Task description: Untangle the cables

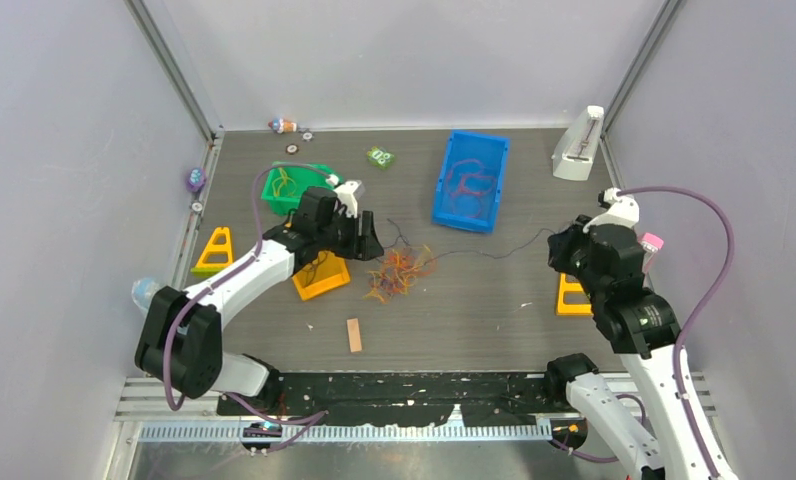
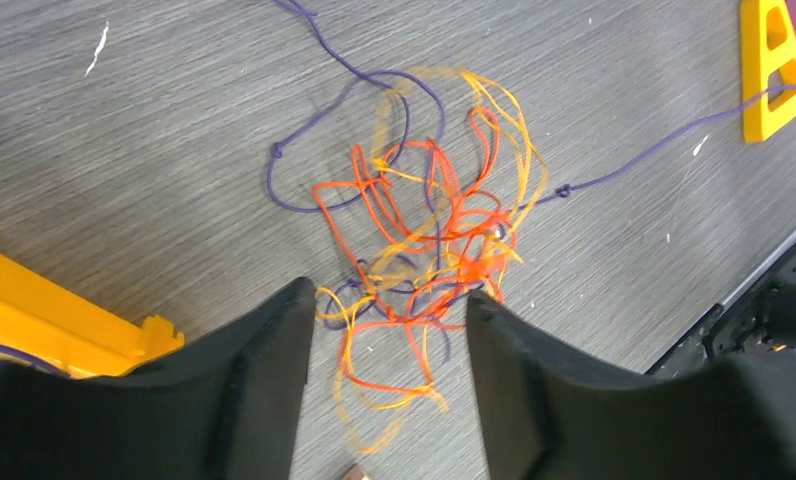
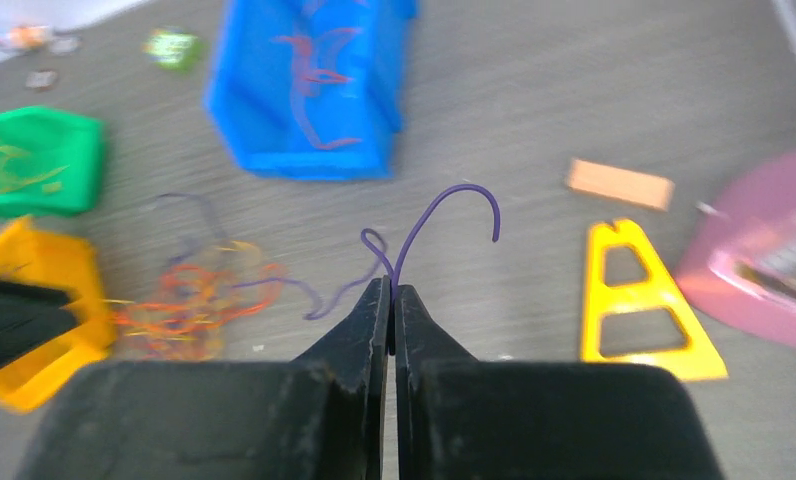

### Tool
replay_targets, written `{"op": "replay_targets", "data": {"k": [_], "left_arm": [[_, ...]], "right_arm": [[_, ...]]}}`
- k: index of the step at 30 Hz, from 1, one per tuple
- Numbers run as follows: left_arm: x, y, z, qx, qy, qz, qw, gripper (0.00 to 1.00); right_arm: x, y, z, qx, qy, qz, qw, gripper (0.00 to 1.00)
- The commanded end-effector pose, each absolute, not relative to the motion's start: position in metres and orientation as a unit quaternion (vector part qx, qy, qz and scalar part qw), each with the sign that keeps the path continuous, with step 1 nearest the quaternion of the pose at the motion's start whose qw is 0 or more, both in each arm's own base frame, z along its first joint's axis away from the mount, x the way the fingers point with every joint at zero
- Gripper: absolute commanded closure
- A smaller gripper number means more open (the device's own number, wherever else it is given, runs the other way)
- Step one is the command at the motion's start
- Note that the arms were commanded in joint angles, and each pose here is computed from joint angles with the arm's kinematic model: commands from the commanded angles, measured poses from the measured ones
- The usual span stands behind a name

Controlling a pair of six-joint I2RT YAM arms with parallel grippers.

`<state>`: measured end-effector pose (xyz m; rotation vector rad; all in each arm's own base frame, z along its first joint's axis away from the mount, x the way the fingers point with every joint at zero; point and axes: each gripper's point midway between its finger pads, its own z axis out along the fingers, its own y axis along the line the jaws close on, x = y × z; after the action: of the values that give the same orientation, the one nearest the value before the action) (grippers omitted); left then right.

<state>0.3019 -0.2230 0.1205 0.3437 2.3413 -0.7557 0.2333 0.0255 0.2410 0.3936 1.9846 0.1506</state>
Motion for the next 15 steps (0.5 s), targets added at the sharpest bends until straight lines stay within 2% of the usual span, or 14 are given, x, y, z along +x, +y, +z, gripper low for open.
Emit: {"op": "replay_targets", "data": {"k": [1,4,8,11,15], "left_arm": [[0.308,-0.238,0.171,0.182,0.85,-0.307,0.387,0.37],[0.3,-0.258,0.209,0.243,0.802,-0.323,0.439,0.27],[0.281,-0.295,0.259,0.319,0.711,-0.375,0.502,0.18],[0.264,-0.328,0.28,0.372,0.652,-0.401,0.526,0.15],[0.259,-0.367,0.278,0.403,0.624,-0.43,0.513,0.15]], "right_arm": [[0.237,0.082,0.339,0.025,0.774,0.199,0.601,0.95],[0.231,0.125,0.363,-0.066,0.76,0.291,0.578,0.95],[0.225,0.153,0.399,-0.11,0.724,0.367,0.574,0.94],[0.222,0.161,0.428,-0.123,0.7,0.392,0.584,0.95],[0.222,0.167,0.452,-0.135,0.685,0.411,0.586,0.95]]}}
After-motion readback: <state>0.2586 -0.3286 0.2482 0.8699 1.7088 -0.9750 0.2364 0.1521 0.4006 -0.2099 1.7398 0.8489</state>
